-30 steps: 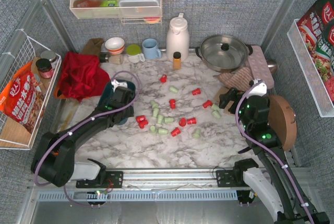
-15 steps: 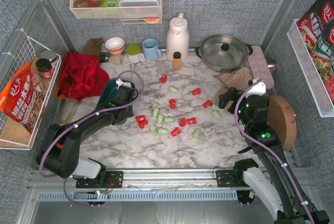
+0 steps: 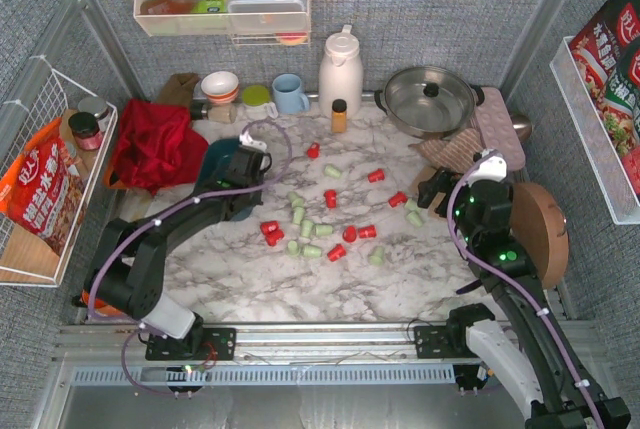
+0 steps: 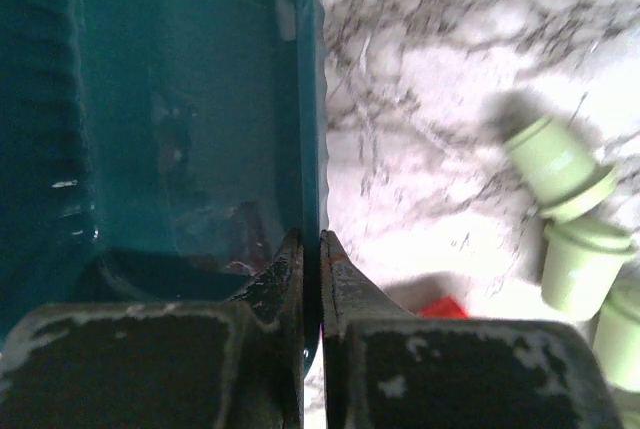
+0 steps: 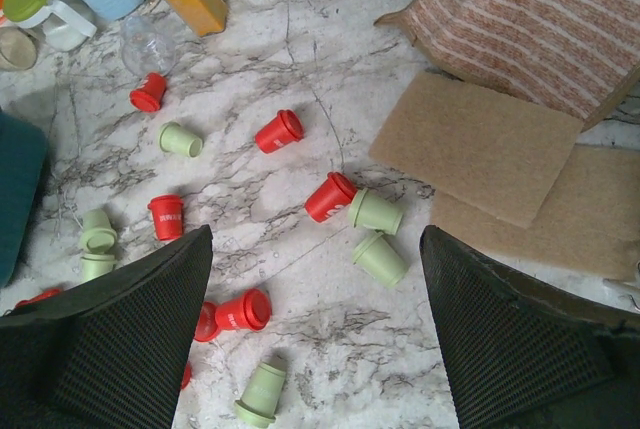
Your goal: Mix the coffee capsules in the storage basket
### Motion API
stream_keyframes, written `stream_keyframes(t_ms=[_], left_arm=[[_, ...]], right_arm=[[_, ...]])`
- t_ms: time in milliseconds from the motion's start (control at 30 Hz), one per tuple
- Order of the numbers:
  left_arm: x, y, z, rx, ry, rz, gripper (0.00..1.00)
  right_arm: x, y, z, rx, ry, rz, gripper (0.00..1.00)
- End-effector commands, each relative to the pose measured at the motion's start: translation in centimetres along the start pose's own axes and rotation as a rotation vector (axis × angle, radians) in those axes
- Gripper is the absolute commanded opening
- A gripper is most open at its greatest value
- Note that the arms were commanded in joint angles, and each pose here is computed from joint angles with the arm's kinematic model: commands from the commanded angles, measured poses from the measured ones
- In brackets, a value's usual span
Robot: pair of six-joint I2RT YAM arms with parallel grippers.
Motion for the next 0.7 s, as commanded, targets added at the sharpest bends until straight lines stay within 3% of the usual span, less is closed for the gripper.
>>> stream_keyframes(t_ms=[0, 267, 500, 667], left_arm=[[-3.3, -0.5, 1.0, 0.002, -0.075, 0.076, 0.04], [-6.3, -1.0, 4.8, -0.106, -0.004, 0.098, 0.04], [-7.2, -1.9, 7.0, -0.152, 0.043, -0.048, 0.08], [-7.0, -1.6, 7.2, -0.195, 0.035, -0.11, 0.25]], right_arm=[[-0.4, 0.3, 0.1, -0.013, -0.018, 0.004, 0.89], [-0.3, 0.3, 0.3, -0.01, -0.014, 0.003, 0.89], [0.0, 0.1, 0.8, 0.001, -0.004, 0.007, 0.9], [0.9, 0.0, 1.8, 0.013, 0.033, 0.016, 0.9]])
Point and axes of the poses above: each gripper's point midway between its finger pads, its own z axis out along the fingers, its own y axis along the line the jaws close on, x = y × z, the point moved 7 cm from there along -z, back along the fingers, and after that the axes turned 2 degrees about z, right-handed, at the moved point
